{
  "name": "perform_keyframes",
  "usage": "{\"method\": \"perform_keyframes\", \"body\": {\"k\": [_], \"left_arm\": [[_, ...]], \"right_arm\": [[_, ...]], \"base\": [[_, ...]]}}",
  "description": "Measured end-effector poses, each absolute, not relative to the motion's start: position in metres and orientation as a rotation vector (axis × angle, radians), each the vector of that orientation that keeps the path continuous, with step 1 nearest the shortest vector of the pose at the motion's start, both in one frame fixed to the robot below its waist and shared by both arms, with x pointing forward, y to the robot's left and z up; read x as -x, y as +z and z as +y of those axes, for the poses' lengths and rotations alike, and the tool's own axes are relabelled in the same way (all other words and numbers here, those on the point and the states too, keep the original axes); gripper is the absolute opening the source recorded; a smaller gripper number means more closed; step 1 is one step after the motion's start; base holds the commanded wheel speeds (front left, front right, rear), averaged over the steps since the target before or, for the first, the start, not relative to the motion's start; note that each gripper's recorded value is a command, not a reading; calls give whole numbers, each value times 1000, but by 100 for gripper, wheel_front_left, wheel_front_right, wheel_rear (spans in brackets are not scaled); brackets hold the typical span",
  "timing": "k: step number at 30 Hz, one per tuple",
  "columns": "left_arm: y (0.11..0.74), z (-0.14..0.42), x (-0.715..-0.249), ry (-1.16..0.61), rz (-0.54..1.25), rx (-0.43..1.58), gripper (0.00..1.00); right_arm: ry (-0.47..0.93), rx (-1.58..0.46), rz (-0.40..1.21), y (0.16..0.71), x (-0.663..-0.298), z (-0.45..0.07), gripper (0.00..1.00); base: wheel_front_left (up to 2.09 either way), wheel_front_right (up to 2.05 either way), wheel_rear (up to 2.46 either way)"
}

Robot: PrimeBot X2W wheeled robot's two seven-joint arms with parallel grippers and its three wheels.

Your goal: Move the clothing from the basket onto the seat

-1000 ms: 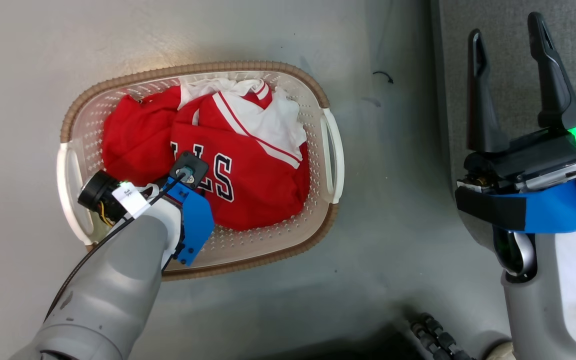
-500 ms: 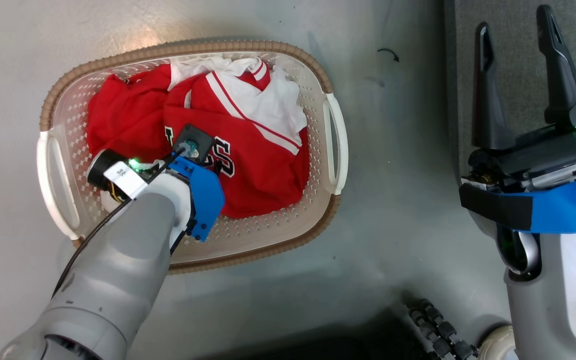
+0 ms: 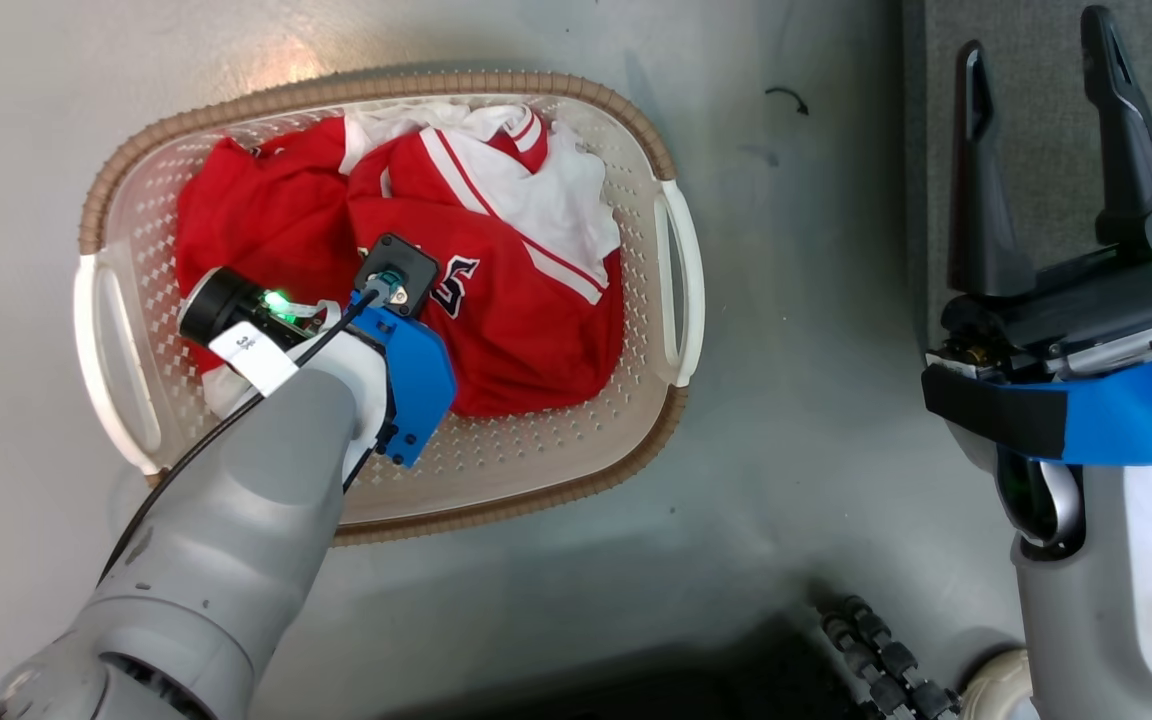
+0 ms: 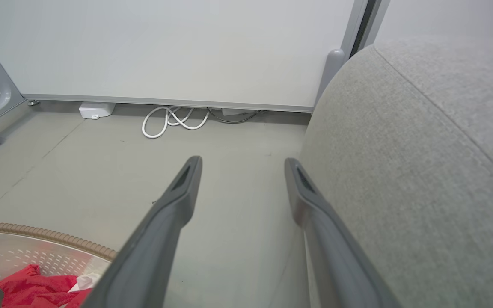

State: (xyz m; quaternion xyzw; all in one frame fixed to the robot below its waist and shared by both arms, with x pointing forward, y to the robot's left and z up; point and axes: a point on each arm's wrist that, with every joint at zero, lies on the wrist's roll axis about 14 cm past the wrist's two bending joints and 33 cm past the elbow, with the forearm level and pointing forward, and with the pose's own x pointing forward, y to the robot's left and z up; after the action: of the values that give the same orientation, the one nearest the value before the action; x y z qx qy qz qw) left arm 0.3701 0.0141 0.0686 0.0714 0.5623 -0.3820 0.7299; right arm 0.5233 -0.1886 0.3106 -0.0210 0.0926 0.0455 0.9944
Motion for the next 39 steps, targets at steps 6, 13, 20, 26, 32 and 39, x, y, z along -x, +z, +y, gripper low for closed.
{"method": "perform_keyframes", "body": {"k": [6, 13, 20, 26, 32, 39], "left_arm": [[83, 9, -380, -837, 1184, -140, 0], [114, 1, -396, -836, 1071, -118, 0], [151, 4, -402, -802, 989, -98, 0], [191, 8, -417, -726, 897, -36, 0], [229, 21, -430, -659, 815, -15, 0], [291, 25, -454, -613, 650, 25, 0]], "right_arm": [[93, 43, 164, 322, -525, -187, 100], [98, 37, 122, 347, -526, -184, 100], [111, 23, 73, 379, -523, -176, 100], [116, 17, 31, 410, -514, -173, 100], [112, 15, -3, 437, -499, -172, 100], [105, 18, -60, 473, -479, -173, 100]], "base": [[0, 0, 0], [0, 0, 0], [0, 0, 0], [0, 0, 0], [0, 0, 0], [0, 0, 0]]}}
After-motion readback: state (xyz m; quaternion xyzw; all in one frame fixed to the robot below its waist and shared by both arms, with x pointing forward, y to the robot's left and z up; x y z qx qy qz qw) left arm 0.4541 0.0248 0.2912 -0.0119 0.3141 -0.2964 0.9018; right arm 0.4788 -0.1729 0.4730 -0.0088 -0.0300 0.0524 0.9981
